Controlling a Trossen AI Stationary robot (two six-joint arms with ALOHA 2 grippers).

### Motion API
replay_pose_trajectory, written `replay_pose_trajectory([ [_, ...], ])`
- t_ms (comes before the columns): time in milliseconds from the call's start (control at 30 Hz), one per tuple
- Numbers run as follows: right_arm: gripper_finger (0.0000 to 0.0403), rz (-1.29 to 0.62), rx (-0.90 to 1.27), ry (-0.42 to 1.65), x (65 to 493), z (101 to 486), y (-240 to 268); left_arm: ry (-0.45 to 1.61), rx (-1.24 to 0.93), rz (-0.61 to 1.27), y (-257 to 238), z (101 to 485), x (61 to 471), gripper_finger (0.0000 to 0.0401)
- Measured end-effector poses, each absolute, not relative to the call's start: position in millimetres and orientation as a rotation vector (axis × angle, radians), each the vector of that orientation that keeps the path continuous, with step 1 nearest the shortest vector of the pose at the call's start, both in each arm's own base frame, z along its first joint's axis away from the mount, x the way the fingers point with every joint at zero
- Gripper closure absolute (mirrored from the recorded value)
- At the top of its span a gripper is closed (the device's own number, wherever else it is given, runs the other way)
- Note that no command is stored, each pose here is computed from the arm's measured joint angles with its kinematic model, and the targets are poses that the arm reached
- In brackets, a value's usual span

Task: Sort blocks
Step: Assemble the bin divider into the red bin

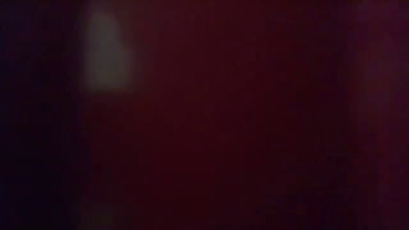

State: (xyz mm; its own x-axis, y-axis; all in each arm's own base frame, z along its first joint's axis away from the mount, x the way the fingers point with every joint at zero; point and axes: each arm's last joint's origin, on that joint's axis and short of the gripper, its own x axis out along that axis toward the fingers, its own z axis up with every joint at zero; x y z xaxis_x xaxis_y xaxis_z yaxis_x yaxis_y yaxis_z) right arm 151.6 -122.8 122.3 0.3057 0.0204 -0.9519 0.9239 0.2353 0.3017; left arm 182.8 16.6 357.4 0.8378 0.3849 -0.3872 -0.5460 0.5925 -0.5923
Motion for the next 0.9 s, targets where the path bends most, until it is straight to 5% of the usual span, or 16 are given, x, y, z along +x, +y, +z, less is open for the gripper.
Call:
replay_pose_trajectory([
  [367,0.0403,-0.821,1.227,1.221,146,145,-69,0.283,-0.701,0.728,22,350,162,0.0401],
  [533,0.0403,-0.766,1.262,1.099,150,172,-57,0.237,-0.762,0.888,30,349,142,0.0401],
  [667,0.0403,-0.586,1.266,0.972,155,201,-37,0.200,-0.769,0.919,34,353,130,0.0401],
  [900,0.0403,-0.262,1.230,1.193,164,188,26,0.159,-0.794,0.944,37,355,123,0.0401],
])
